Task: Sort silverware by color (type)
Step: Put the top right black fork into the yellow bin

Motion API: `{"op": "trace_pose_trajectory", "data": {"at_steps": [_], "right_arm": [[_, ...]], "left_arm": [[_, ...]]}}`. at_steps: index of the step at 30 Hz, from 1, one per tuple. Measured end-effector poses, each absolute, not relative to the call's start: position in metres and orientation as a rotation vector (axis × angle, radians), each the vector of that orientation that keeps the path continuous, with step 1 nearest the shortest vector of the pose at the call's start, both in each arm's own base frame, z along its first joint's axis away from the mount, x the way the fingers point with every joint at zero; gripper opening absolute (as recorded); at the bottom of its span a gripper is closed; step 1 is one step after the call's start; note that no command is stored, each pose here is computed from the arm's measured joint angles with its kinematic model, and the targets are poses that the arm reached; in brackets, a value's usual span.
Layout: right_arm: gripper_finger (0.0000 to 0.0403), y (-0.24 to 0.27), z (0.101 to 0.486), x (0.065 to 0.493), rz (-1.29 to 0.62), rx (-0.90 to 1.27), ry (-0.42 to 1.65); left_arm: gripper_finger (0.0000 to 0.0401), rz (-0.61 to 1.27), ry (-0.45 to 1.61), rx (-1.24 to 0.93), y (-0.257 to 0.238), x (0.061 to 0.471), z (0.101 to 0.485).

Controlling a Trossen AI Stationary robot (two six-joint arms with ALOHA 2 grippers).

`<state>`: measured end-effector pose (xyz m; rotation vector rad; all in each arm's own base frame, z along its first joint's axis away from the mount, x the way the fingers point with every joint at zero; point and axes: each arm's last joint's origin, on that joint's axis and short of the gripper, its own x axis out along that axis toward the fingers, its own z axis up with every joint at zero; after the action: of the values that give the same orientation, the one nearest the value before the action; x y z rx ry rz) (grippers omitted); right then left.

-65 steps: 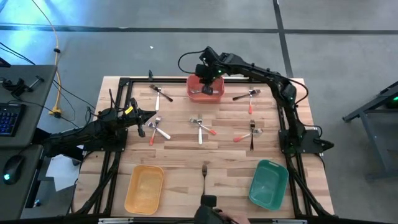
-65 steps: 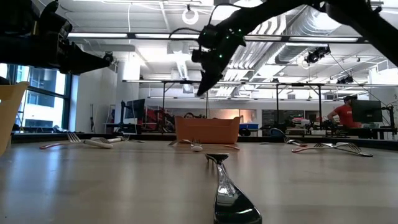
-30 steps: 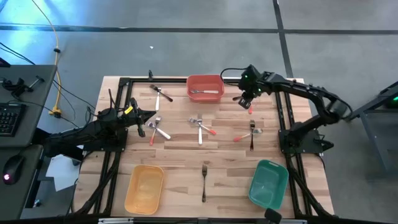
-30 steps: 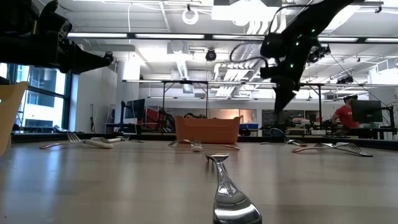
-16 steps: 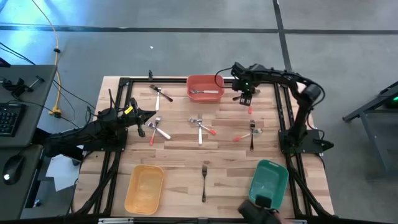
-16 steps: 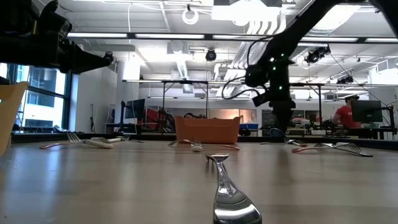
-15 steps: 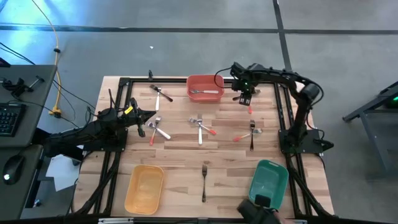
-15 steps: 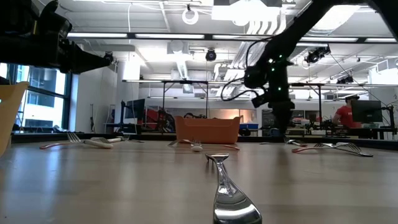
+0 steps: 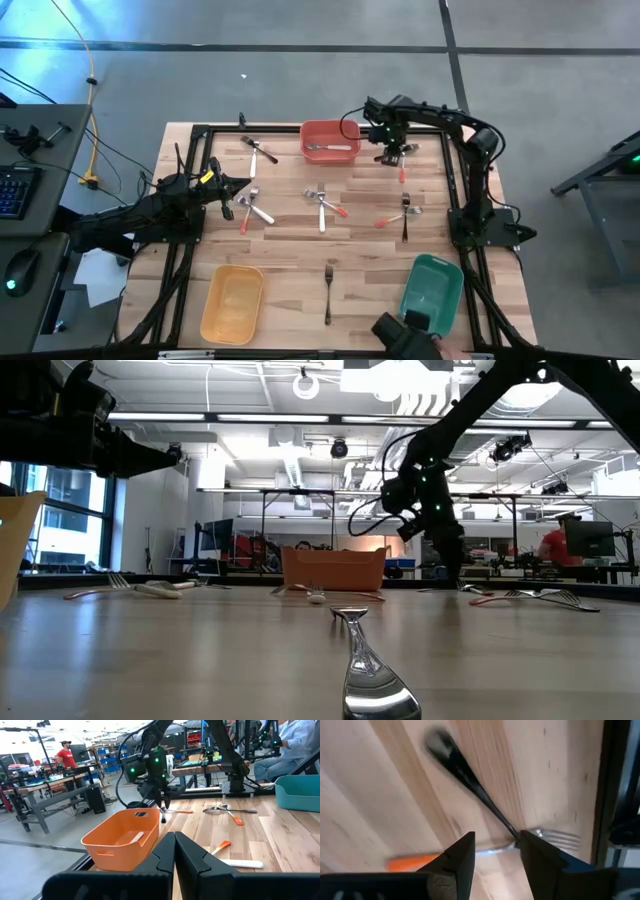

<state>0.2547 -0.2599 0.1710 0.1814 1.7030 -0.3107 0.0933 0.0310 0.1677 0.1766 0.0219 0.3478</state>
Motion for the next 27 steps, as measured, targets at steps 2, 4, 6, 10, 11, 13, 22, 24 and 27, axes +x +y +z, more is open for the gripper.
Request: {"op": "trace_pose_trajectory", "data": {"at_steps": [2, 4, 6, 10, 11, 13, 22, 24, 27], "right_arm": [[0.0133, -0.257, 0.181, 0.258, -0.325, 0.229, 1.63], [0.0124, -0.255, 0.191, 0.26, -0.373, 0.288, 1.519], [0.0111, -0.252, 0.196, 0.26, -0.438, 0.356, 1.429], [0.0073, -0.242, 0.196, 0.256, -0.608, 0.508, 1.313], [0.0063, -0.239, 0.196, 0.254, -0.654, 0.545, 1.267], [0.004, -0.232, 0.193, 0.251, -0.739, 0.62, 1.167], [0.0008, -0.203, 0.151, 0.244, -0.929, 0.705, 0.954], [0.0004, -0.2, 0.146, 0.243, -0.978, 0.686, 0.94], [0.0001, -0.198, 0.141, 0.24, -1.042, 0.662, 0.94]], "left_arm": [[0.0, 0.348, 0.022, 0.178, 0.031, 0.093, 0.168], [0.0, 0.348, 0.022, 0.177, 0.031, 0.093, 0.168], [0.0, 0.347, 0.021, 0.173, 0.031, 0.093, 0.168], [0.0, 0.348, 0.02, 0.16, 0.031, 0.093, 0.168], [0.0, 0.347, 0.02, 0.16, 0.031, 0.093, 0.168], [0.0, 0.348, 0.02, 0.16, 0.031, 0.093, 0.168], [0.0, 0.348, 0.024, 0.157, 0.031, 0.093, 0.167], [0.0, 0.347, 0.025, 0.157, 0.031, 0.093, 0.167], [0.0, 0.348, 0.025, 0.156, 0.031, 0.093, 0.167]]}}
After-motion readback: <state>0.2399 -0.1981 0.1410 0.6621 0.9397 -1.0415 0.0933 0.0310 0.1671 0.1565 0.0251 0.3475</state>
